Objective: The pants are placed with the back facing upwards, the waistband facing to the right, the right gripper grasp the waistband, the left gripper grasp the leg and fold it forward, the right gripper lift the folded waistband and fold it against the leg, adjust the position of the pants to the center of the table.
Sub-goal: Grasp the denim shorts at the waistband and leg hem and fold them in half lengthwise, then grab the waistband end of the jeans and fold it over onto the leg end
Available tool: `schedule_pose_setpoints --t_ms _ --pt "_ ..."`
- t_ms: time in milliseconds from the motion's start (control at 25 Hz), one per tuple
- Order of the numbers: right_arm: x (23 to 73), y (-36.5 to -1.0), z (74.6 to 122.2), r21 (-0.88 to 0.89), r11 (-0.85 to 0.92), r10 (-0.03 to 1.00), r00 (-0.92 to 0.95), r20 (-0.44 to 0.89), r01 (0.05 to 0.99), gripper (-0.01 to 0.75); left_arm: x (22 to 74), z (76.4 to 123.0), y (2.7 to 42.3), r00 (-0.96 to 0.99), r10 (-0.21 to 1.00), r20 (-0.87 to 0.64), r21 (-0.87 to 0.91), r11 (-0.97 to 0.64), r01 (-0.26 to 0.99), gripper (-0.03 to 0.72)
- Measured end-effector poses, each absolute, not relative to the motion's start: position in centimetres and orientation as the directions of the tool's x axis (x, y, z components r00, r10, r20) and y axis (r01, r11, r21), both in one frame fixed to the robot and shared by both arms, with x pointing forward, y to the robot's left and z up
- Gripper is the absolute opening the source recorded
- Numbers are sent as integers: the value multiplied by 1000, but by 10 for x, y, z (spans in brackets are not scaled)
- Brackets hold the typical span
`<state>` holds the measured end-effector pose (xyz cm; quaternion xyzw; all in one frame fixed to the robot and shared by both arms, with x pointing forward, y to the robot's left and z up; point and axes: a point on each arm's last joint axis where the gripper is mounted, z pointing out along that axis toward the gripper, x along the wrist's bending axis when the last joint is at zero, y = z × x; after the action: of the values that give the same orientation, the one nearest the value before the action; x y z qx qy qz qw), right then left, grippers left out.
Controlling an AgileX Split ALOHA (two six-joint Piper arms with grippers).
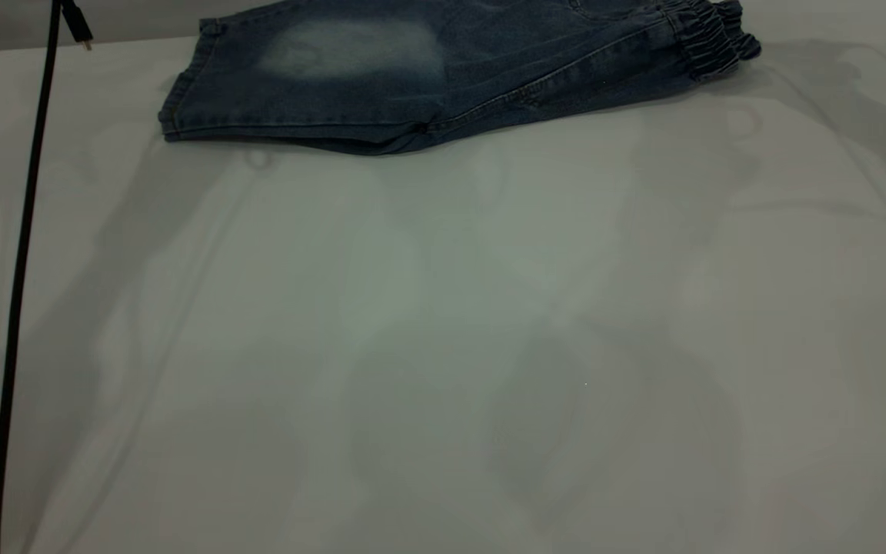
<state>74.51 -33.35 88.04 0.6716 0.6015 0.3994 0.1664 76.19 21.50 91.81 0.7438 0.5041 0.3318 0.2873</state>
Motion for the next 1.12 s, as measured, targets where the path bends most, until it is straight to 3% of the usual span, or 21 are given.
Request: schedule_pose_setpoints --t_ms 280,600,840,1120 --pt "741 -328 901 677 -256 895 -95 435 690 572 763 920 214 276 938 211 776 -333 536 463" --pt "724 -351 901 426 -440 728 36 685 791 586 757 912 217 270 941 203 702 -332 630 464" --pt "712 -365 899 284 -466 665 120 737 838 591 756 911 218 269 942 200 697 -330 637 465" --pt "712 -364 903 215 -526 586 167 793 823 581 756 912 218 275 938 209 696 -341 632 465"
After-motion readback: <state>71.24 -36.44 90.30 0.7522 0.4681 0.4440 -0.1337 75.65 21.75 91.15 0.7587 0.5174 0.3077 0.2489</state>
